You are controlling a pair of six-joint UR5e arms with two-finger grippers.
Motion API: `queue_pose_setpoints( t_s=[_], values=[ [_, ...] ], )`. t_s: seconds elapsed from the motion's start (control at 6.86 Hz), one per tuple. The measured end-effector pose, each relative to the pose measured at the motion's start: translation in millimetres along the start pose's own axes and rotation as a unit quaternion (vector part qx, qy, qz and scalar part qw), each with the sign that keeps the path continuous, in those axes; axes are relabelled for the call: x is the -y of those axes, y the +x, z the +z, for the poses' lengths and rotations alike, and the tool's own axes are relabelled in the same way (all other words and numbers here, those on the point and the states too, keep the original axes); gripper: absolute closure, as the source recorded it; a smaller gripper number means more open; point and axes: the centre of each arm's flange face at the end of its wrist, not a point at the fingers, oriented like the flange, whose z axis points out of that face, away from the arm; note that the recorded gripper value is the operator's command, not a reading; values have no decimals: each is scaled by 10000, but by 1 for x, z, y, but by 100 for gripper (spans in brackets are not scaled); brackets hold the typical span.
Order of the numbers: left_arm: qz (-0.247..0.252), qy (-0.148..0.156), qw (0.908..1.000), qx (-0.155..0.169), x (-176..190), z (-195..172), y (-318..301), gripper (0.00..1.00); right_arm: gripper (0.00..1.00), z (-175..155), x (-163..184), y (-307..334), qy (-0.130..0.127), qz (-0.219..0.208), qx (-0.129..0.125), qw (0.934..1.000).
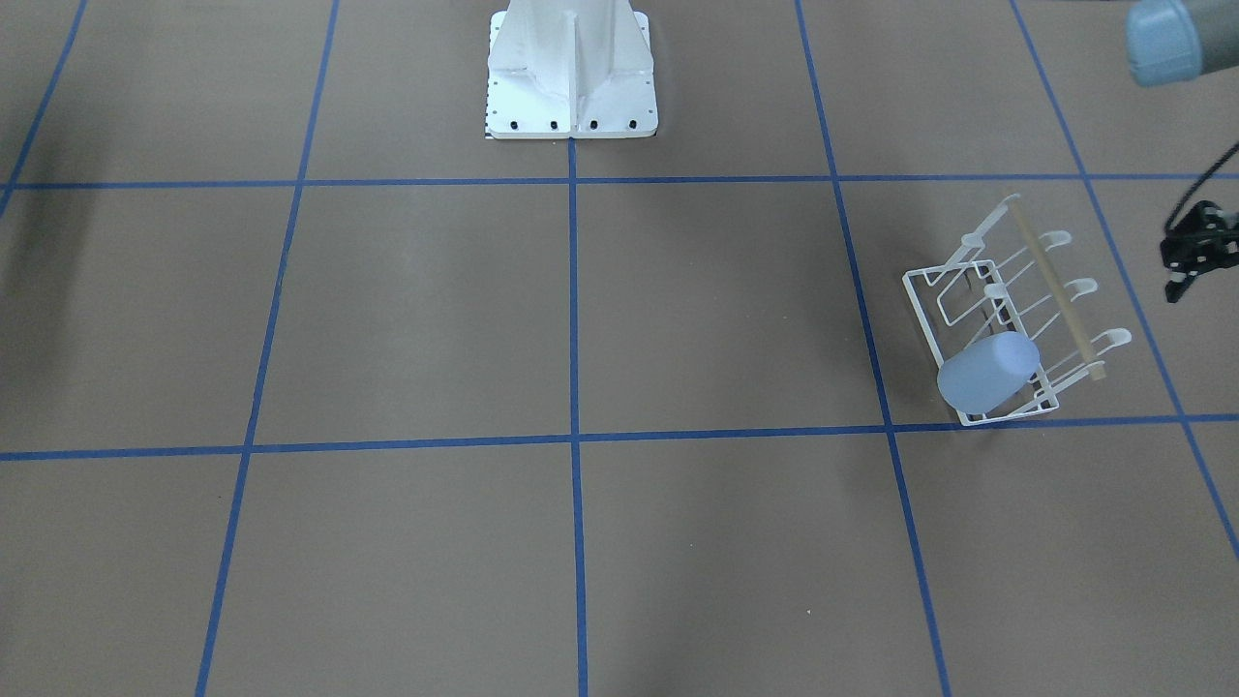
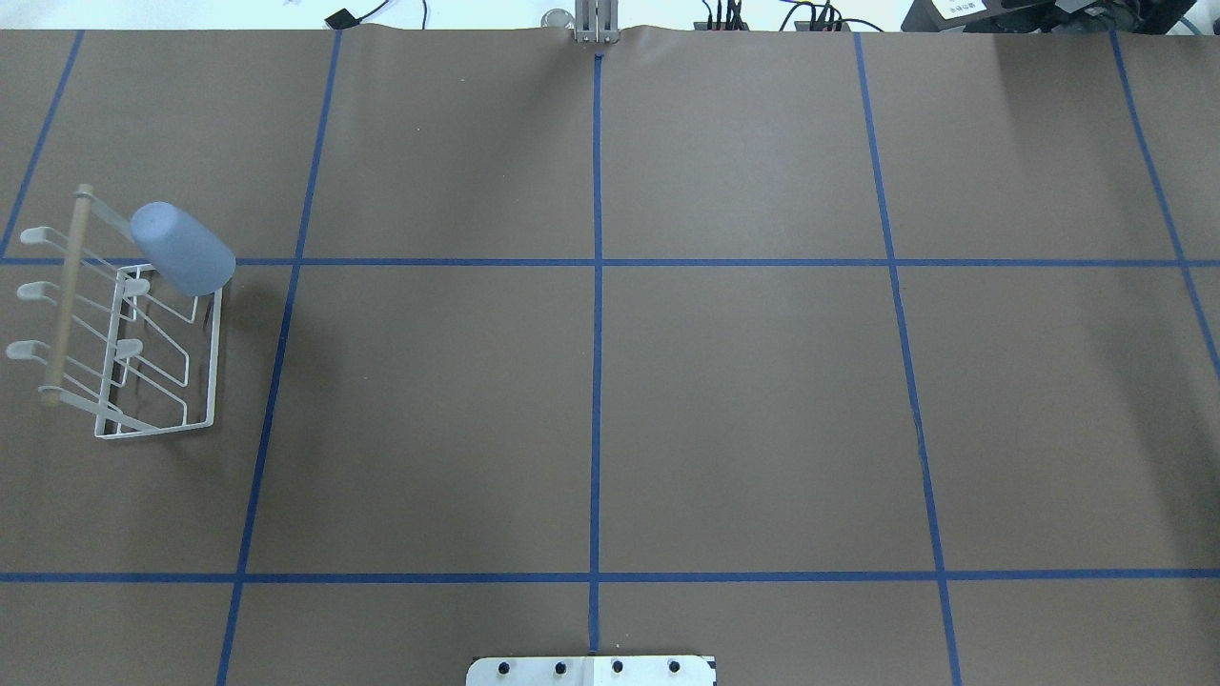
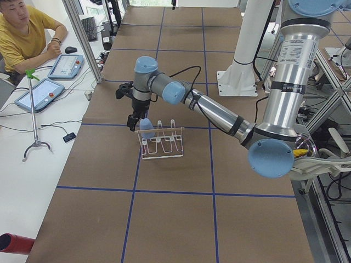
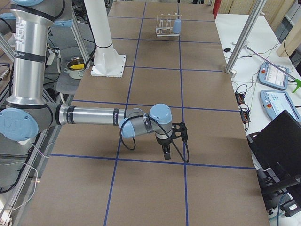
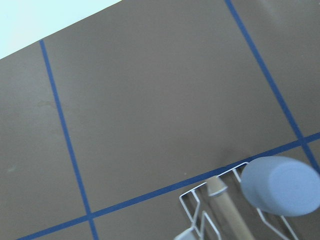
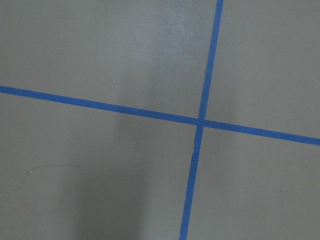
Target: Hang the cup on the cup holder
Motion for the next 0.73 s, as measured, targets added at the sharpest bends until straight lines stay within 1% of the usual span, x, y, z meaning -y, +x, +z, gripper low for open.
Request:
queue_pose_setpoints(
  t_s=[0.15,0.29,0.44,0.58,0.73],
  values=[
    [37,-95,9999,-59,-15,3,-49,1,0,-4,-4,11,13,79,-33,10000],
    [-23,-243,9997,-73,-39,12,-80,1,0,-10,-4,17,-66,207,-40,9998],
    [-191,-483,9986,-100,-69,27,-98,1,0,-16,3,18,-301,261,-51,9992],
    [-381,-687,9968,-137,-94,37,-109,1,0,-25,15,19,-539,194,-68,9983],
    [-596,-801,9948,-218,-113,39,-117,1,0,-33,25,21,-719,140,-92,9973]
  ],
)
